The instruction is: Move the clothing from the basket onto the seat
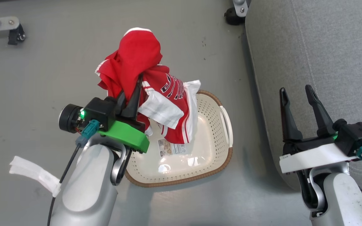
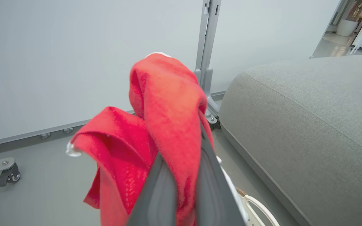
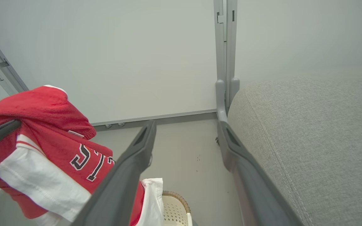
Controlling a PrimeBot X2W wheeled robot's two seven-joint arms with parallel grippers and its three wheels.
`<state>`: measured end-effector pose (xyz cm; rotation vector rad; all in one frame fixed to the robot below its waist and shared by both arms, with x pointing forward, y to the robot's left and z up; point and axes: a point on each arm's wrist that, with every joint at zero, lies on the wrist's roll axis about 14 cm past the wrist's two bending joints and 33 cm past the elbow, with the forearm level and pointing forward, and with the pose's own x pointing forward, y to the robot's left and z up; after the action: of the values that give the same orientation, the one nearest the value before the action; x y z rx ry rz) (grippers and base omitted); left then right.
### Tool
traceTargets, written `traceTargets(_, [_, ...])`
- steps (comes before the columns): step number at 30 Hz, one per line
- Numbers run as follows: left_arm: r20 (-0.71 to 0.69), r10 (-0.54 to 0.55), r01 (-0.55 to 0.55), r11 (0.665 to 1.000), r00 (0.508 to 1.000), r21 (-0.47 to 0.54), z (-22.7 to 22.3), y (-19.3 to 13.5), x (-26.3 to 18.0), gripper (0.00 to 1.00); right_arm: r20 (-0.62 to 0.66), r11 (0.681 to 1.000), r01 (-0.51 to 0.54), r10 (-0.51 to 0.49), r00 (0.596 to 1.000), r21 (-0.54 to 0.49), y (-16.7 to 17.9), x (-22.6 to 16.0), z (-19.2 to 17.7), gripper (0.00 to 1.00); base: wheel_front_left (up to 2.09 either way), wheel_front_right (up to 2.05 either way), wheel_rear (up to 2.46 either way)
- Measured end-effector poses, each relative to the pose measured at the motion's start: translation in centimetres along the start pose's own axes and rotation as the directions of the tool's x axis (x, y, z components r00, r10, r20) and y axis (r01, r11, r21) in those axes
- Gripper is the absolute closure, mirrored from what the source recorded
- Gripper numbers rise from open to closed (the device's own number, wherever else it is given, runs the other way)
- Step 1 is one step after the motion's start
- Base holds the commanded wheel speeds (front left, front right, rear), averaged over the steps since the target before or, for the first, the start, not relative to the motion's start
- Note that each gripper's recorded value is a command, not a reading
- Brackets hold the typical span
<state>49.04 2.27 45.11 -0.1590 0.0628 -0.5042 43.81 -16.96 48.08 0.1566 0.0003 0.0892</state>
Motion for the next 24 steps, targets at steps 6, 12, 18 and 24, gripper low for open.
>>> traceTargets(6, [0.157,0.007,-0.004,1.0,0.988,-0.015,5.7,-0.6,-1.1,1.0,0.025,1.0,-0.018,0.018,1.0,0.0,0.8,-1.0,1.6,0.0,0.0,0.0,0.0])
traceTargets(12, [0.288,-0.006,0.012,1.0,0.958,-0.021,10.6,-1.7,-2.6,1.0,0.044,0.999,-0.041,0.041,0.998,0.001,1.8,-2.1,2.9,0.0,0.0,0.0,0.0])
traceTargets(18, [0.381,-0.02,0.031,0.999,0.924,-0.024,14.1,-3.0,-4.6,1.0,0.063,0.998,-0.057,0.057,0.996,-0.001,2.5,-3.4,4.1,0.0,0.0,0.0,0.0])
traceTargets(24, [0.419,-0.05,0.062,0.998,0.906,-0.014,15.9,-4.8,-6.3,1.0,0.074,0.997,-0.073,0.073,0.995,-0.002,3.3,-4.8,5.0,0.0,0.0,0.0,0.0])
